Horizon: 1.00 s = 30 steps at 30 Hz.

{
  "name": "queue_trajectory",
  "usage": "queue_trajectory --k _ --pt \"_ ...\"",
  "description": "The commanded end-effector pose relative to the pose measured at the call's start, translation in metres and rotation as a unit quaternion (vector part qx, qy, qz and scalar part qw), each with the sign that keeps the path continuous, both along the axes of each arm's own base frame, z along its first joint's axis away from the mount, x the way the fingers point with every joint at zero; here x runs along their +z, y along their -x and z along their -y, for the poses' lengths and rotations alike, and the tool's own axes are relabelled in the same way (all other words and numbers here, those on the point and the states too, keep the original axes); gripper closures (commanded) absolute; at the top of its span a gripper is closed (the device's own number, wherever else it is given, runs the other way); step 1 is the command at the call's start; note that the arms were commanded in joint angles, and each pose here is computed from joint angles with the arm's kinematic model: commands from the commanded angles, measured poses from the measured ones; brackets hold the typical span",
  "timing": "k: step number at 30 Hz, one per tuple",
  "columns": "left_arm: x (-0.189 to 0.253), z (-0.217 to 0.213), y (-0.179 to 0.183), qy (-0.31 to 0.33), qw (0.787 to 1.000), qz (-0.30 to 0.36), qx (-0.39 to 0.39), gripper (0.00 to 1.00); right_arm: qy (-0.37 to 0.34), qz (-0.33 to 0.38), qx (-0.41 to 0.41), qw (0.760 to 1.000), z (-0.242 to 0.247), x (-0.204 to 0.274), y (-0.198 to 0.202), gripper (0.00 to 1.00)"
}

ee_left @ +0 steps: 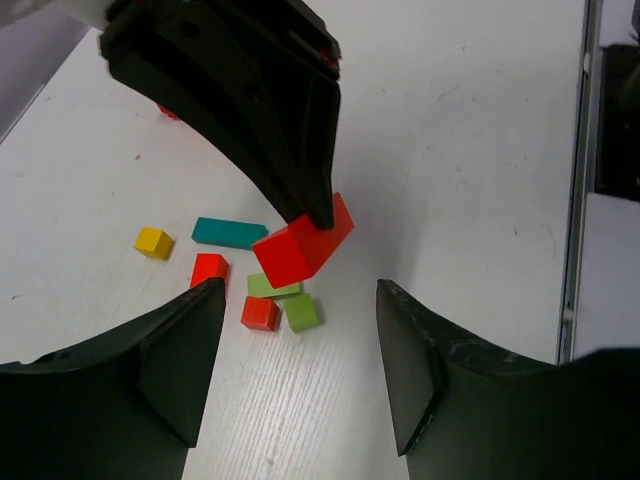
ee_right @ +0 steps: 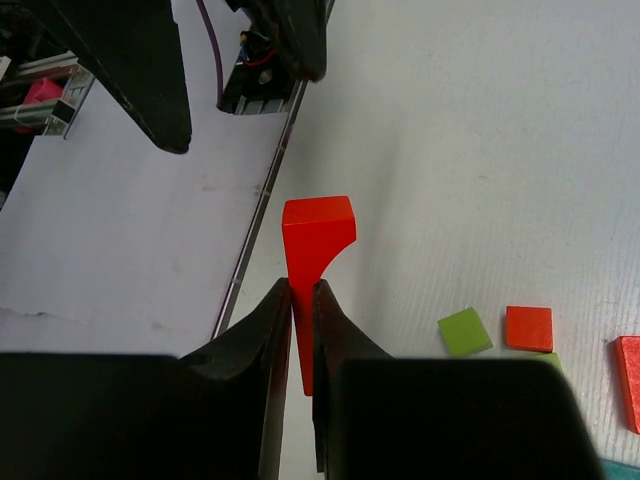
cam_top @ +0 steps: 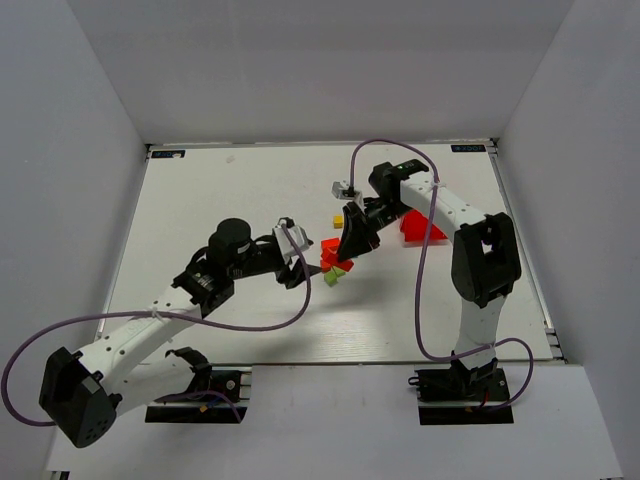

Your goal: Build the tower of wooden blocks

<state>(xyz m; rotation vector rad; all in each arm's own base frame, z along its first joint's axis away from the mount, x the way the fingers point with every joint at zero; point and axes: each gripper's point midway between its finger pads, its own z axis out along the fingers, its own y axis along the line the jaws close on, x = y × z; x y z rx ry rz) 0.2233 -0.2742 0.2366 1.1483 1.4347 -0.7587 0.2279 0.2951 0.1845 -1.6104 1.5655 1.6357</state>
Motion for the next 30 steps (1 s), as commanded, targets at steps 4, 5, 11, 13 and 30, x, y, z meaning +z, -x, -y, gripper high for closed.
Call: queue_trajectory --k 4,5,11,13,30 --pt "-0.006 -0.001 0.011 -0.028 0.995 0.093 -0.028 0.27 -0.026 0.023 0.01 0.999 0.001 0.023 0.014 0.98" --pt "-0.006 -0.002 0.013 -0.03 0.994 0.1 -0.027 0.27 -0.026 0.026 0.01 0.999 0.003 0.022 0.016 0.98" --pt "-0.029 0.0 0.009 -0.086 0.985 0.146 -0.035 0.27 -0.003 0.045 0.019 0.999 0.011 0.013 0.024 0.98" --pt "-0.029 -0.002 0.004 -0.1 0.98 0.17 -0.029 0.27 0.001 0.048 0.021 0.999 0.011 0.013 0.025 0.98" --pt "-0.04 0.015 0.005 -0.156 0.95 0.263 -0.062 0.26 0.015 0.05 0.055 0.997 -0.005 0.008 0.036 0.98"
